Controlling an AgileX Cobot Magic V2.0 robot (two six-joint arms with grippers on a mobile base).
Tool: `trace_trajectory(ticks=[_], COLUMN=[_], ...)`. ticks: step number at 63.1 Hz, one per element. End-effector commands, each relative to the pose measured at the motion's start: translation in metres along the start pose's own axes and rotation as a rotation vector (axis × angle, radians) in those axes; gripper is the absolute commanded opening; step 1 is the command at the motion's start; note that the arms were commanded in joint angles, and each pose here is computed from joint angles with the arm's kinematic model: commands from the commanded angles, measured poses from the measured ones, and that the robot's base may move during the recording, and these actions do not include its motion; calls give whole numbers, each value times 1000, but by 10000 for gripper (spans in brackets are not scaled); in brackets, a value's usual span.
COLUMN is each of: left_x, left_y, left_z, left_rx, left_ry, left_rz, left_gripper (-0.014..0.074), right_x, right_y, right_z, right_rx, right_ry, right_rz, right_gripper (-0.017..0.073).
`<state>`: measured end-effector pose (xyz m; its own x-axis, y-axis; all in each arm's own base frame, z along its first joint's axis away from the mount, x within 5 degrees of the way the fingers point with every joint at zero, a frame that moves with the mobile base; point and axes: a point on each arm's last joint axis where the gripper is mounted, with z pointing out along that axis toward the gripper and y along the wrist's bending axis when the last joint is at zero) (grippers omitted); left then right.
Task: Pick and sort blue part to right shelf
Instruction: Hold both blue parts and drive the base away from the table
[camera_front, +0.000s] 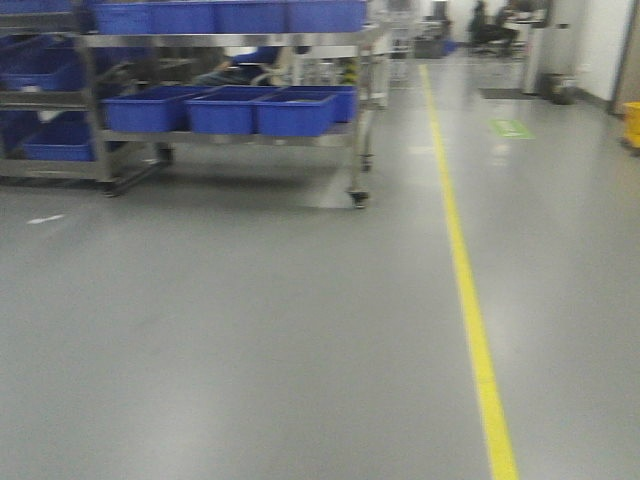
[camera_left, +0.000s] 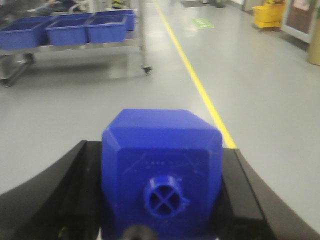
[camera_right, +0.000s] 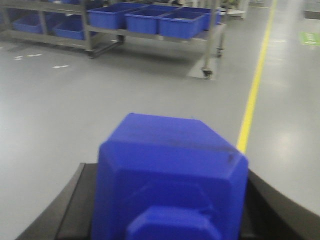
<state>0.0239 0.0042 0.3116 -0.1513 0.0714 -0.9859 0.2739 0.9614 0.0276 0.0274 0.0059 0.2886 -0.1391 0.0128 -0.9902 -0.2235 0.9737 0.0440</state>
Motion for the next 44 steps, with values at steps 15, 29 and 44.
trace_trajectory(ticks=[15, 29, 44], left_x=[-15, -15, -15], left_y=[-1, -1, -1], left_z=[-2, -2, -2], left_rx=[19, 19, 19], left_ry=[-100, -100, -100], left_rz=[5, 5, 5], left_gripper=[312, 312, 312], right_x=[-16, -16, -16], right_y=[0, 0, 0], right_z=[-2, -2, -2], right_rx=[1, 1, 1], right_ry=[-106, -106, -106], right_rz=[-20, -20, -20], right_gripper=[230, 230, 230])
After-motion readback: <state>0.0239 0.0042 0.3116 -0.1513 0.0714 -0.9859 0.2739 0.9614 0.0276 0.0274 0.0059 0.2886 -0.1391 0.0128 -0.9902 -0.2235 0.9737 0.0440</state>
